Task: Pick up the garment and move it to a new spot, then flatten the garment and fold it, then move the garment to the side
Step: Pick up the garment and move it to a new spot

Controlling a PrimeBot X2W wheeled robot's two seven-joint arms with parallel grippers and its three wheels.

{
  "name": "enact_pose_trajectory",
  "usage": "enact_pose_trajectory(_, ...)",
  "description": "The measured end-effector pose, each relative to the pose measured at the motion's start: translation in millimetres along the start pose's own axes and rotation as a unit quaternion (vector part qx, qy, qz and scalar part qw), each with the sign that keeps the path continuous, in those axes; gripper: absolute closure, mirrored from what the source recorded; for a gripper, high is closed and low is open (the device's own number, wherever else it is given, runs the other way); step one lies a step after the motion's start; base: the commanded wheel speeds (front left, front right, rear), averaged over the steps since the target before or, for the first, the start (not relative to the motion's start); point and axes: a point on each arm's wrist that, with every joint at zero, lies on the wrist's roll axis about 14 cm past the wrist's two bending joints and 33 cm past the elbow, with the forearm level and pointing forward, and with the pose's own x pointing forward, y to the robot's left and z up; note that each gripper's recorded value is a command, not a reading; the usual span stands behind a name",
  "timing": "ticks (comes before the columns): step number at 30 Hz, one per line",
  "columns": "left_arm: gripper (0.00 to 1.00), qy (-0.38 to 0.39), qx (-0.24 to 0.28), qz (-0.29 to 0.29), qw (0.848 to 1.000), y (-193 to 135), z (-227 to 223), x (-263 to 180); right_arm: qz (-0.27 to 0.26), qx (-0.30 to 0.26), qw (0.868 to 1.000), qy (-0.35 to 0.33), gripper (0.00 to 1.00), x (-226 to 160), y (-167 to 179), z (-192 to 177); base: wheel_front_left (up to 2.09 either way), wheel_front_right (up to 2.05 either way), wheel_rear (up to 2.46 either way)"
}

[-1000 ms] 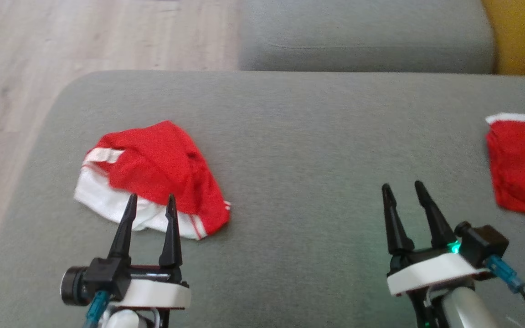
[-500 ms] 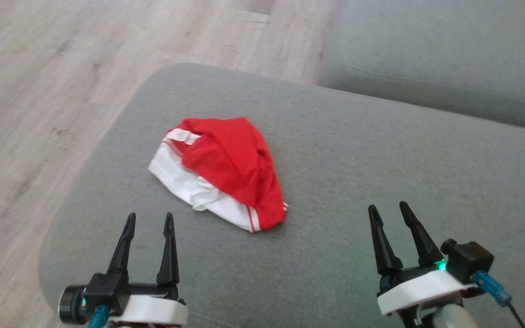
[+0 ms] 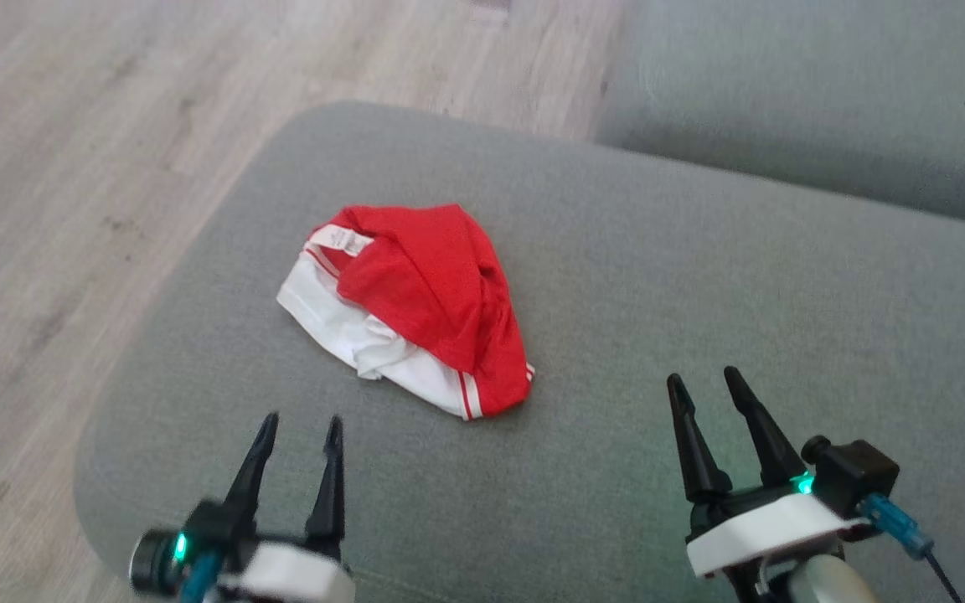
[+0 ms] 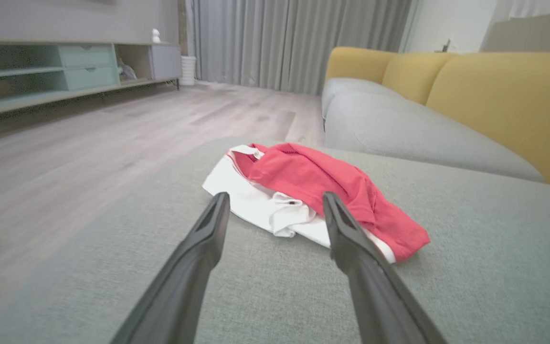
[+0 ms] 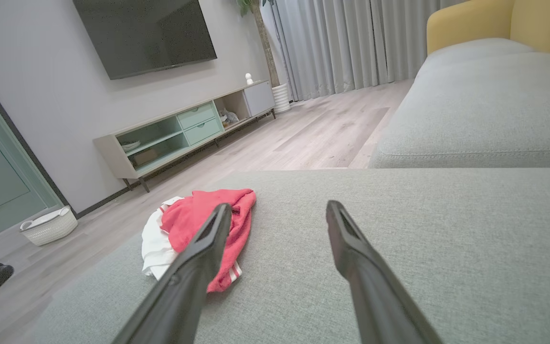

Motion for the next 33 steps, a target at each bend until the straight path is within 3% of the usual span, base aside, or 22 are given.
enact_pose_trajectory(7,0.0,0.041,0.045,-0.077,0.995,-30,12,76,-0.023,0.006,1.0,0.011,0.0,8,-24,-11,0.0,0.0,0.0)
enact_pose_trajectory(11,0.0,0.117,0.046,-0.101,0.987,-44,-4,124,-0.044,0.013,0.999,0.012,0.0,21,-47,-14,0.0,0.0,0.0)
enact_pose_trajectory(18,0.0,0.18,0.053,-0.115,0.976,-55,-34,168,-0.078,0.032,0.996,0.029,0.0,23,-76,-32,0.0,0.0,0.0)
enact_pose_trajectory(23,0.02,0.226,0.05,-0.118,0.966,-61,-64,176,-0.099,0.035,0.994,0.028,0.0,22,-93,-34,0.0,0.0,0.0)
enact_pose_trajectory(24,0.66,0.229,0.052,-0.12,0.965,-61,-68,176,-0.102,0.036,0.994,0.029,0.0,21,-95,-36,0.0,0.0,0.0)
enact_pose_trajectory(25,1.0,0.229,0.053,-0.121,0.964,-62,-70,177,-0.103,0.036,0.994,0.03,0.0,21,-96,-36,0.0,0.0,0.0)
enact_pose_trajectory(33,1.0,0.136,0.042,-0.144,0.979,-77,-34,186,-0.103,0.029,0.994,0.022,0.0,20,-94,-28,0.0,0.0,0.0)
